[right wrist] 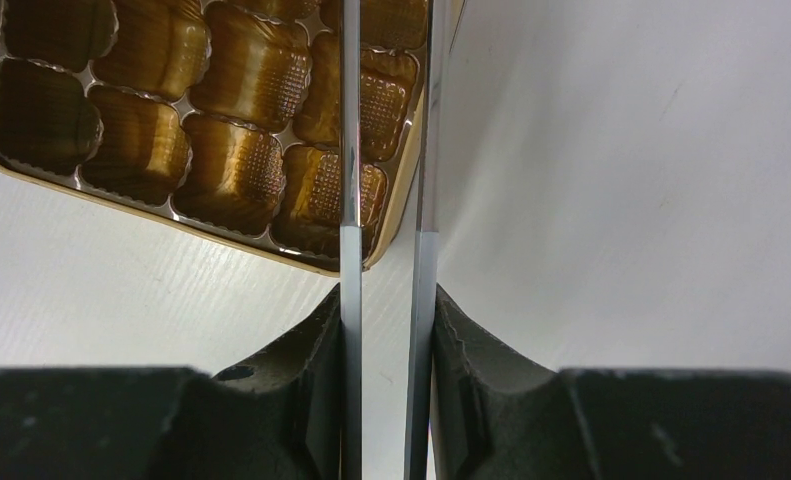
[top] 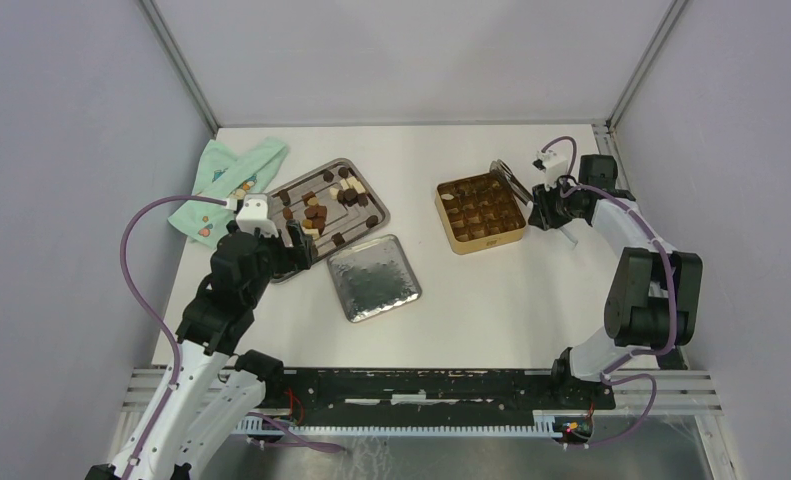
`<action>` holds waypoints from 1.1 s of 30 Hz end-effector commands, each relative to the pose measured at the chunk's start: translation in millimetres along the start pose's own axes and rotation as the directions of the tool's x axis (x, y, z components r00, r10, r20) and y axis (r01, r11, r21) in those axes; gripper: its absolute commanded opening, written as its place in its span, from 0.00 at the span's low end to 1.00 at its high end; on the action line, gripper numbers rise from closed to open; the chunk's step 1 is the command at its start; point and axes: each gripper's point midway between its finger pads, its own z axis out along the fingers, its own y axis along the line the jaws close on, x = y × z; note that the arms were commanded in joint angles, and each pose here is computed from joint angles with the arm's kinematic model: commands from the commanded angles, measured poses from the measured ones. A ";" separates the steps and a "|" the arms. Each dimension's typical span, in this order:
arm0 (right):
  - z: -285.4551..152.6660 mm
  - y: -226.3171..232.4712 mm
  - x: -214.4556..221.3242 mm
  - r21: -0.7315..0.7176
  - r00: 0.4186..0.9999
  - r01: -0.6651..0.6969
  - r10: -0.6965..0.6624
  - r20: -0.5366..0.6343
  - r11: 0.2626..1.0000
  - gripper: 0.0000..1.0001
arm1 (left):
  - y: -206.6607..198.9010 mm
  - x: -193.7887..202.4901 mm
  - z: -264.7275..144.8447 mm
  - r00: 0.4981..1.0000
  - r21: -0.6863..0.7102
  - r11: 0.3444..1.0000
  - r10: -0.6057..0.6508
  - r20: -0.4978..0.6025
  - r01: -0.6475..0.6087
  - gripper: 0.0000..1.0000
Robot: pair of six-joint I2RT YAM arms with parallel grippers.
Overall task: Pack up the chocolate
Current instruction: Place the fake chocolate in the packing box.
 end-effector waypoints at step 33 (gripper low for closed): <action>-7.8 1.4 -19.1 -0.017 0.997 0.034 -0.033 0.070 0.999 0.39 | 0.3 -13.2 0.2 0.998 0.008 0.999 0.046 0.053 -0.046 0.89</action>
